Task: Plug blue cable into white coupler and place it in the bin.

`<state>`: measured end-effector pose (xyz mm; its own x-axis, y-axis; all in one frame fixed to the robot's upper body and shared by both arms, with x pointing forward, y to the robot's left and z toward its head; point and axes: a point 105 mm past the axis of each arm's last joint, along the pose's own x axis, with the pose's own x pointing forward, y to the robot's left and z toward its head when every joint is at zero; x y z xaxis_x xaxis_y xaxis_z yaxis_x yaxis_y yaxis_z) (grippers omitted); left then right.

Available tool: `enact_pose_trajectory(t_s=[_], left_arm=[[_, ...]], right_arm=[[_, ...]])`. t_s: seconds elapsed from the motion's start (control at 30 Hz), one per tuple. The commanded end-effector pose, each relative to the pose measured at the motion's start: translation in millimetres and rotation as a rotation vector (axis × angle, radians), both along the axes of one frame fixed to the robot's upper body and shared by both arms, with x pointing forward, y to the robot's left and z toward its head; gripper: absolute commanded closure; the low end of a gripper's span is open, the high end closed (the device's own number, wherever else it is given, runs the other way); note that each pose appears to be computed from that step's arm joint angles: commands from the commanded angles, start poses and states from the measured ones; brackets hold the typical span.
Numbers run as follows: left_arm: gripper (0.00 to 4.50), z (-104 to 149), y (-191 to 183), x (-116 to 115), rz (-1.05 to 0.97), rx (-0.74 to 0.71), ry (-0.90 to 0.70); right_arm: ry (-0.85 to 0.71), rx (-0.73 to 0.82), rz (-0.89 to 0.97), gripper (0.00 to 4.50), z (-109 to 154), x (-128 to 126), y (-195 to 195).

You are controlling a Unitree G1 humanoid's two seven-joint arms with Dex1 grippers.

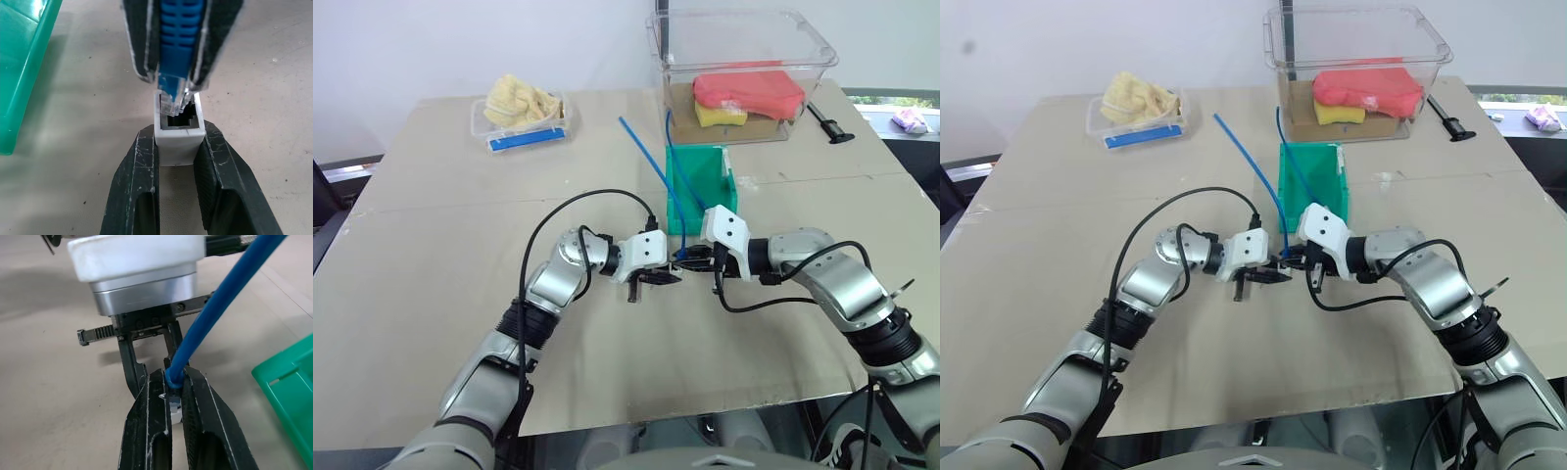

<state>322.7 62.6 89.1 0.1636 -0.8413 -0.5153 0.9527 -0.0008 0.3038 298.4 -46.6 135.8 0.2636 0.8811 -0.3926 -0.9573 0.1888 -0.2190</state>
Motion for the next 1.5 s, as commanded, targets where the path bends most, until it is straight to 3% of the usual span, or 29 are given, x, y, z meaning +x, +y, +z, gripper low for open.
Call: enact_pose_trajectory(t_s=[0.03,0.4,0.67,0.93,1.37,1.5], left_arm=[[4.13,1.6,-2.4,-0.5,-0.01,0.001,-0.015],[4.13,0.3,-1.3,-0.8,0.0,-0.002,-0.016],[4.13,-0.5,-3.0,-2.1,-0.007,-0.005,-0.023],[4.13,-0.9,-3.3,-2.1,-0.003,-0.008,-0.026],[4.13,-0.3,-2.8,-2.1,0.004,-0.012,-0.029],[4.13,0.2,-3.1,-2.1,0.008,-0.017,-0.028]], right_arm=[[0.035,-0.041,0.041,4.5,-10.7,-4.4,3.3],[0.071,-0.079,0.092,4.5,-16.2,-8.3,5.8],[0.153,-0.061,0.057,4.5,-22.6,5.9,-0.7],[0.19,-0.154,0.112,4.5,-39.8,6.4,-8.9],[0.14,-0.306,0.189,4.5,-61.0,7.1,-12.4],[0.085,-0.242,0.172,4.5,-53.7,15.8,-5.5]])
